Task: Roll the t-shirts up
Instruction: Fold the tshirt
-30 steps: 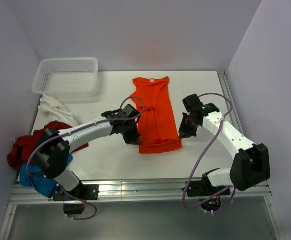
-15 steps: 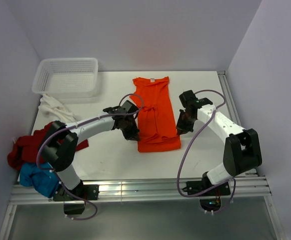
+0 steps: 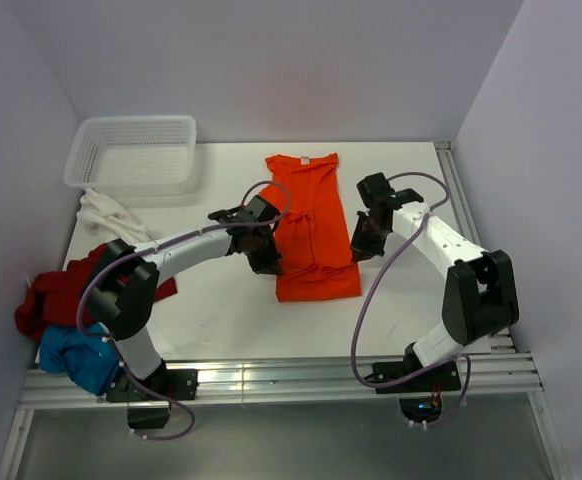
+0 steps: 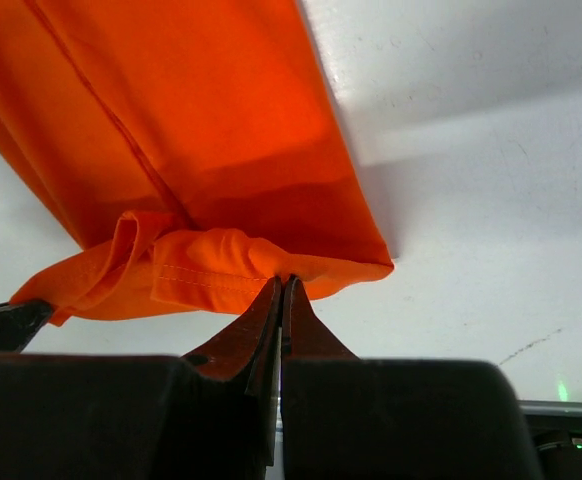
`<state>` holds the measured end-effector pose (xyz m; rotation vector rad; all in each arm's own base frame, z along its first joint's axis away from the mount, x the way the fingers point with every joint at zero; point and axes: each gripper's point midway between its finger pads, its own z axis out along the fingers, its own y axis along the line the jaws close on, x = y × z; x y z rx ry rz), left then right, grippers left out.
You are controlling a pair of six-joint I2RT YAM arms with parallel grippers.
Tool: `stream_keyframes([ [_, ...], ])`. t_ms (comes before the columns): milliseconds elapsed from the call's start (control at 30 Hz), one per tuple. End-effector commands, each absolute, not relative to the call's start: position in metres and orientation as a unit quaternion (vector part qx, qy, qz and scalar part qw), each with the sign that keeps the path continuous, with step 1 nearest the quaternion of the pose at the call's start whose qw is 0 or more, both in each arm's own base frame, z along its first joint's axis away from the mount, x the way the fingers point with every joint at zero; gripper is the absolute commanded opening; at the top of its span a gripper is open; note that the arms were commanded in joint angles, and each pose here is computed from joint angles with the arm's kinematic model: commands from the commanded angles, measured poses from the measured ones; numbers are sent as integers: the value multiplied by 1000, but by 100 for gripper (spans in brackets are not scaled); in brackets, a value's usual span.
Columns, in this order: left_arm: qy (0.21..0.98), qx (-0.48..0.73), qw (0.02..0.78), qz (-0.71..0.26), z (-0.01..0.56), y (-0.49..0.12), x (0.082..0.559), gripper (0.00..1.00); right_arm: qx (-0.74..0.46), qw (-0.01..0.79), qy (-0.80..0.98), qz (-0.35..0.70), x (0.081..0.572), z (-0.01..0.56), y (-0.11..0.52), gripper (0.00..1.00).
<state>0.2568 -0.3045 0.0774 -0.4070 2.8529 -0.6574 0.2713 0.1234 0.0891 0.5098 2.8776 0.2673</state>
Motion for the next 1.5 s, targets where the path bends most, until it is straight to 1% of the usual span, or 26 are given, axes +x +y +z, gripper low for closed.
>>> stream_keyframes([
  [0, 953, -130, 133, -239, 102, -308, 275, 0, 169, 134, 971, 100, 290, 105, 123, 0],
  [200, 954, -138, 131, -233, 95, -301, 281, 1, 168, 128, 972, 101, 297, 100, 123, 0],
  [233, 953, -140, 133, -233, 94, -301, 282, 2, 168, 128, 972, 101, 301, 99, 124, 0],
  [267, 953, -141, 134, -235, 93, -300, 284, 5, 168, 129, 972, 101, 303, 99, 124, 0],
  [300, 953, -143, 133, -234, 91, -298, 286, 13, 169, 129, 972, 101, 306, 98, 125, 0],
  [400, 951, -149, 137, -234, 87, -295, 294, 25, 175, 129, 970, 109, 318, 94, 127, 4],
  [467, 947, -153, 143, -242, 88, -295, 303, 31, 180, 130, 968, 121, 330, 92, 131, 6],
  [500, 946, -154, 141, -247, 88, -297, 308, 38, 182, 128, 967, 123, 333, 91, 132, 12],
  [533, 946, -157, 141, -248, 88, -295, 313, 43, 192, 131, 966, 111, 341, 88, 128, 23],
  [567, 947, -156, 140, -245, 85, -295, 316, 50, 197, 128, 966, 103, 343, 87, 125, 42],
  [600, 944, -156, 147, -249, 91, -297, 323, 52, 202, 128, 966, 96, 344, 85, 123, 47],
  [633, 944, -157, 149, -249, 93, -296, 326, 53, 211, 131, 965, 88, 347, 85, 119, 49],
  [667, 943, -156, 153, -252, 96, -296, 329, 54, 218, 133, 963, 89, 347, 86, 117, 53],
  [767, 938, -160, 163, -260, 107, -290, 337, 55, 234, 145, 955, 108, 342, 90, 109, 54],
  [867, 937, -155, 167, -266, 114, -282, 332, 55, 233, 157, 951, 127, 330, 95, 103, 54],
  [967, 935, -147, 165, -278, 116, -275, 316, 55, 214, 161, 952, 149, 310, 96, 104, 50],
  [1033, 929, -143, 169, -296, 118, -271, 302, 55, 201, 160, 952, 168, 290, 93, 107, 44],
  [1133, 924, -137, 162, -318, 116, -267, 276, 55, 191, 163, 949, 192, 269, 85, 111, 41],
  [1167, 918, -131, 172, -334, 123, -269, 273, 55, 187, 171, 947, 199, 268, 84, 112, 41],
  [1233, 920, -123, 162, -336, 112, -271, 257, 55, 186, 160, 947, 208, 254, 74, 114, 43],
  [1367, 917, -102, 160, -350, 107, -285, 238, 55, 179, 159, 946, 220, 247, 61, 117, 49],
  [1467, 919, -90, 156, -351, 101, -296, 228, 56, 181, 161, 946, 214, 245, 53, 114, 50],
])
